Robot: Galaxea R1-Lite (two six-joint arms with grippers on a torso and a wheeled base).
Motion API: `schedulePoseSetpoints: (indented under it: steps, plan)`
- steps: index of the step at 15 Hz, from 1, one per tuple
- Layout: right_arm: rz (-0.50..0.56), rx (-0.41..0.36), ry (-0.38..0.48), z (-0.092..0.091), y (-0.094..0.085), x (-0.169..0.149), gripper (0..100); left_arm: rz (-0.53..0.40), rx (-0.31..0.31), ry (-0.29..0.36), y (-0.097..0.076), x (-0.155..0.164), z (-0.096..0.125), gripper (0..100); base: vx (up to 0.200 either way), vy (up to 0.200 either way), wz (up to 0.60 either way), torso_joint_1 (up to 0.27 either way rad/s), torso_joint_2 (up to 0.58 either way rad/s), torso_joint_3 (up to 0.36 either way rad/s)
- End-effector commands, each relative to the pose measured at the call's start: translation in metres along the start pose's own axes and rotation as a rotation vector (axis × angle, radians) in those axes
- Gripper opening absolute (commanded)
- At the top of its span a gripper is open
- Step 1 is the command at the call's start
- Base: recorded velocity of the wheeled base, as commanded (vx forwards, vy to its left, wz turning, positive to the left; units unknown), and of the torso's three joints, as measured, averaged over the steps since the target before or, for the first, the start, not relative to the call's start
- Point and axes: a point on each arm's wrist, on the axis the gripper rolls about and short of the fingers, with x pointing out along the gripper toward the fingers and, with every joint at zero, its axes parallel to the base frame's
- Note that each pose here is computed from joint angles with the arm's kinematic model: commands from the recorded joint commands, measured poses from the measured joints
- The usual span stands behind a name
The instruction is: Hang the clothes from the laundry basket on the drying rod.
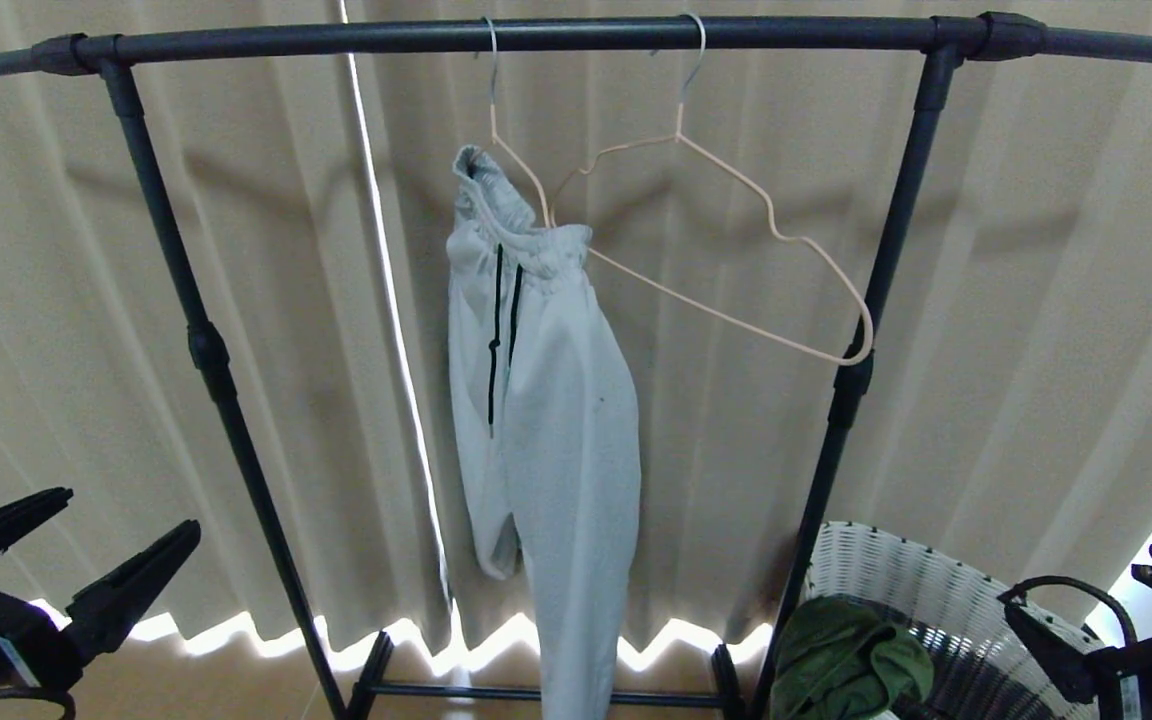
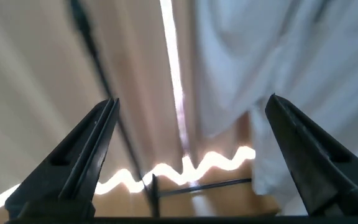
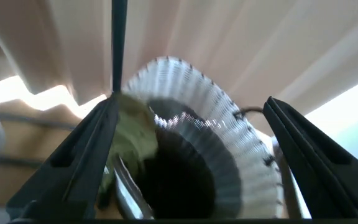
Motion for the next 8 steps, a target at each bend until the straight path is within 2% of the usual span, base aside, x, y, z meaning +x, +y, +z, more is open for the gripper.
schedulePoseSetpoints:
  steps: [1, 2, 3, 4, 7, 8]
  plan:
    - [0.012, -0.071, 0.036, -0.009, 0.002, -0.002, 100, -0.086, 0.012, 0.029, -0.007, 0.011, 0.005, 100, 0.000, 0.000, 0.00, 0.000, 0.00, 0.000]
    - [0.017, -0.091, 0.056, -0.011, 0.002, -0.001, 100, -0.105, 0.013, 0.057, -0.008, 0.017, 0.006, 100, 0.000, 0.000, 0.00, 0.000, 0.00, 0.000]
    - [0.028, -0.112, 0.096, -0.010, 0.003, 0.005, 100, -0.127, -0.002, 0.138, -0.007, 0.028, 0.009, 100, 0.000, 0.000, 0.00, 0.000, 0.00, 0.000]
    - [0.041, -0.123, 0.143, -0.008, 0.005, 0.012, 100, -0.134, -0.015, 0.192, -0.006, 0.037, 0.014, 100, 0.000, 0.000, 0.00, 0.000, 0.00, 0.000]
    - [0.086, -0.150, 0.246, -0.002, 0.011, 0.035, 100, -0.142, -0.031, 0.260, -0.005, 0.040, 0.019, 100, 0.000, 0.000, 0.00, 0.000, 0.00, 0.000]
    - [0.113, -0.167, 0.295, 0.001, 0.017, 0.056, 100, -0.158, -0.034, 0.281, -0.008, 0.038, 0.015, 100, 0.000, 0.000, 0.00, 0.000, 0.00, 0.000]
